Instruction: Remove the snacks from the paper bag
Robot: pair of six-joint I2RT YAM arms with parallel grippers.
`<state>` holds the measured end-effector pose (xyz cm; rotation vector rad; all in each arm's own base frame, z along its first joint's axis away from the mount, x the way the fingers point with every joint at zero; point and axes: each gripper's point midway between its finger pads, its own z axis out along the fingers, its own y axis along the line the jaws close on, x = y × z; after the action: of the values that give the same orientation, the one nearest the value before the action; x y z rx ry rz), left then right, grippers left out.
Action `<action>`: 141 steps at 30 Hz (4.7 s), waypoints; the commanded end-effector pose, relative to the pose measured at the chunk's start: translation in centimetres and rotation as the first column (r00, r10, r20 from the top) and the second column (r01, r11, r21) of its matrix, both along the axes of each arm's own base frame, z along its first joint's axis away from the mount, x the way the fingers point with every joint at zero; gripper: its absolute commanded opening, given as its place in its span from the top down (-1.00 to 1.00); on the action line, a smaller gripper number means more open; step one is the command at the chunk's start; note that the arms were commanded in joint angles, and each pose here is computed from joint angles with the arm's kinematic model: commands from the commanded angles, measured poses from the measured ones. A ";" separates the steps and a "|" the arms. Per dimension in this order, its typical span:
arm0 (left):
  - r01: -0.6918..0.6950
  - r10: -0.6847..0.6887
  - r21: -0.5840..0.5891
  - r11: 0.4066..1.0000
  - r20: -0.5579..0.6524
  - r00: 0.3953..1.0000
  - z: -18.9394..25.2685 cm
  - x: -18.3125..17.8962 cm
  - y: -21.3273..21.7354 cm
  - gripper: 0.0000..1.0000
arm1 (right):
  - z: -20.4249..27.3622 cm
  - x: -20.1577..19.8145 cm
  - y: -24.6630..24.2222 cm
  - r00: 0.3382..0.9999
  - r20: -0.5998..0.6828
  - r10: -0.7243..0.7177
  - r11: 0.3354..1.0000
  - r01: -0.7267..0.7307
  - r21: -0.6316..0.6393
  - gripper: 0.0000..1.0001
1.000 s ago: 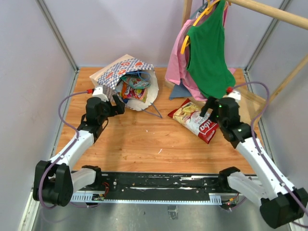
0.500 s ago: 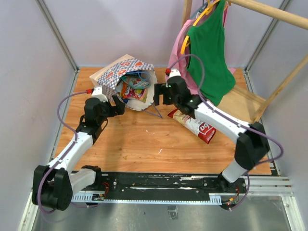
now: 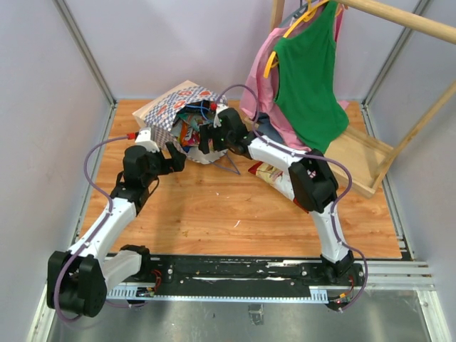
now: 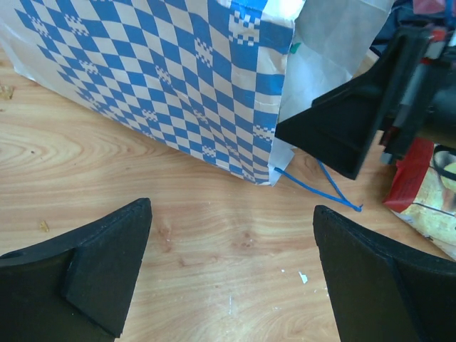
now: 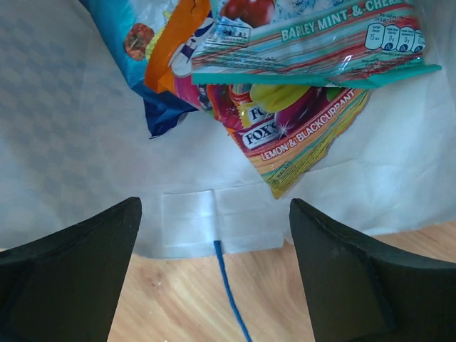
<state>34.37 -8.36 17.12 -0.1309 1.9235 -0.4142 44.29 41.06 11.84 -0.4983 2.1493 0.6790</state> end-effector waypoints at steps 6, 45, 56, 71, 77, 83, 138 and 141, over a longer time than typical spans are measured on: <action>0.021 -0.021 -0.007 1.000 0.044 0.999 2.4 0.1 -0.2 -0.99 | 1.0 -0.4 1.0 0.869 0.300 0.394 0.919 -0.377 -0.117 -0.88; 0.069 -0.069 -0.056 0.996 -0.002 0.998 0.8 0.4 -1.5 -0.99 | 2.5 4.1 4.5 0.198 0.654 0.730 0.683 -0.205 -0.701 -0.67; 0.083 -0.084 -0.064 0.995 -0.009 0.996 0.5 0.6 -1.8 -0.99 | 4.8 3.3 3.2 0.187 0.702 0.687 0.726 -0.162 -0.668 -0.58; 0.080 -0.081 -0.053 0.995 -0.017 0.997 0.5 0.4 -1.7 -0.99 | 1.1 9.2 5.7 0.251 0.633 0.732 0.676 -0.157 -0.720 -0.46; 0.081 -0.082 -0.054 0.995 -0.019 0.996 0.4 0.7 -1.7 -0.99 | 0.6 10.0 6.2 0.275 0.632 0.724 0.685 -0.181 -0.706 -0.23; 0.076 -0.077 -0.047 0.996 -0.027 0.997 0.1 0.8 -1.6 -0.99 | 0.9 9.6 5.8 0.291 0.634 0.716 0.693 -0.190 -0.696 0.23; 0.100 -0.105 -0.092 0.991 -0.054 0.993 -0.6 0.9 -2.5 -0.99 | 2.8 -1.2 -19.4 0.501 0.593 0.630 0.606 0.159 -0.779 0.45; 0.084 -0.089 -0.084 0.993 -0.060 0.994 -0.7 1.0 -2.2 -0.99 | 2.9 -1.5 -18.7 0.502 0.609 0.615 0.641 0.131 -0.756 -0.18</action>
<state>34.81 -10.70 15.21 -0.1079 2.0162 -0.5541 42.64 21.87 13.80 -1.3921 1.2654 -0.4208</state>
